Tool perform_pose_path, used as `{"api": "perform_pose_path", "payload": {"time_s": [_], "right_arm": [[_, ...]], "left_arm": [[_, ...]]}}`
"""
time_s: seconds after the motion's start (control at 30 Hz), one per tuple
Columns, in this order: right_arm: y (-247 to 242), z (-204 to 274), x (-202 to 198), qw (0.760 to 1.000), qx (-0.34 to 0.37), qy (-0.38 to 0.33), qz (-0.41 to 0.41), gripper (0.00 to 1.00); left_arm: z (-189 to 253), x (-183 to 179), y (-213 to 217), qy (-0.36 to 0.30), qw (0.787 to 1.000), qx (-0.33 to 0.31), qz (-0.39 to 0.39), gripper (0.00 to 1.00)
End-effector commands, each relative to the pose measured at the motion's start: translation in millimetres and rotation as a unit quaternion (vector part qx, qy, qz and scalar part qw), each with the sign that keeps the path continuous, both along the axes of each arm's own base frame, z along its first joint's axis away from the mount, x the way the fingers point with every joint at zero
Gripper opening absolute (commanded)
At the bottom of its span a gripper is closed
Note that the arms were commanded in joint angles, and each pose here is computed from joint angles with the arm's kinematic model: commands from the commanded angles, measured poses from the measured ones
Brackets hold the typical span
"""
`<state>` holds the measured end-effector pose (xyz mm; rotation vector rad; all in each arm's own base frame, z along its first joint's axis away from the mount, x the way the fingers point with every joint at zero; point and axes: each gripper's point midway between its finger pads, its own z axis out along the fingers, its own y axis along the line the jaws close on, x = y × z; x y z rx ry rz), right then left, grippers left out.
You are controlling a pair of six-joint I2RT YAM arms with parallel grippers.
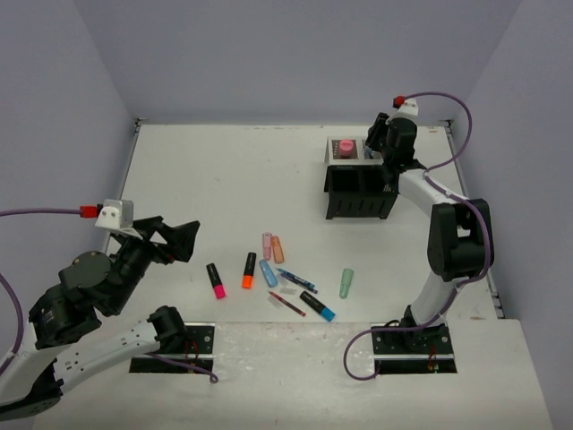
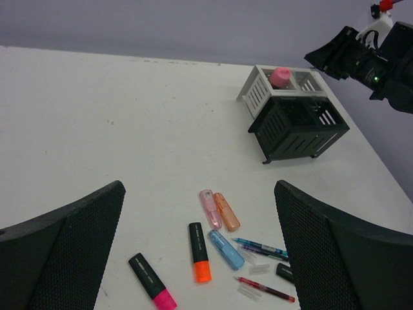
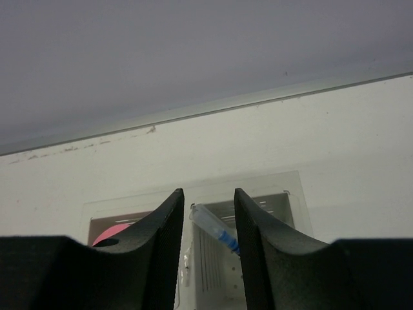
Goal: Sort the stationery into containers
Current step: Place the pen in the storage box, then pick up the pen from the center of the board.
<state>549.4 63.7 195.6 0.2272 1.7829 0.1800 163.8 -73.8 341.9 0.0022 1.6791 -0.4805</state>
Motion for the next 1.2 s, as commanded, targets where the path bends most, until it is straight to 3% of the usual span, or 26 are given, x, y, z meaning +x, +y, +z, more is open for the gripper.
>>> {"api": "perform_pose_path", "payload": {"time_s": [0.0, 0.13, 0.17, 0.3, 0.4, 0.5, 0.57, 0.8, 1.0, 1.17], "right_arm": [[10.5, 53.0, -14.5, 0.998, 0.014, -0.051, 0.037, 0.4], [46.3, 105.7, -55.1, 0.994, 0.008, -0.057, 0.098, 0.42], [46.8, 98.7, -58.3, 0.994, 0.006, -0.041, 0.099, 0.42], [107.3, 117.2, -137.0, 0.981, -0.044, 0.014, 0.191, 0.51], [130.5, 62.2, -201.1, 0.958, -0.072, 0.147, 0.237, 0.57], [156.1, 24.4, -252.0, 0.931, -0.097, 0.201, 0.288, 0.62], [169.3, -1.4, -285.8, 0.914, -0.12, 0.232, 0.311, 0.64], [203.9, -46.3, -334.1, 0.889, -0.157, 0.229, 0.364, 0.43], [215.7, -73.9, -345.8, 0.87, -0.197, 0.251, 0.375, 0.39], [224.6, -104.7, -351.0, 0.843, -0.228, 0.296, 0.386, 0.36]], "left_arm": [[-11.2, 6.8, 1.7, 0.022, 0.999, 0.008, 0.03, 1.0], [-41.1, 20.7, -16.7, 0.078, 0.995, 0.026, 0.06, 1.0], [-48.7, 24.2, -19.0, 0.09, 0.993, 0.035, 0.072, 1.0], [-85.9, 41.8, -20.2, 0.155, 0.969, 0.092, 0.17, 1.0], [-96.8, 53.0, -13.2, 0.174, 0.949, 0.139, 0.221, 1.0], [-107.5, 69.0, -9.1, 0.194, 0.941, 0.16, 0.228, 1.0], [-114.7, 88.5, -20.6, 0.208, 0.953, 0.123, 0.185, 1.0], [-133.6, 95.6, -2.4, 0.246, 0.945, 0.115, 0.183, 1.0], [-156.1, 90.8, 5.2, 0.254, 0.942, 0.137, 0.172, 1.0], [-147.0, 89.0, 7.8, 0.234, 0.948, 0.124, 0.175, 1.0]]}}
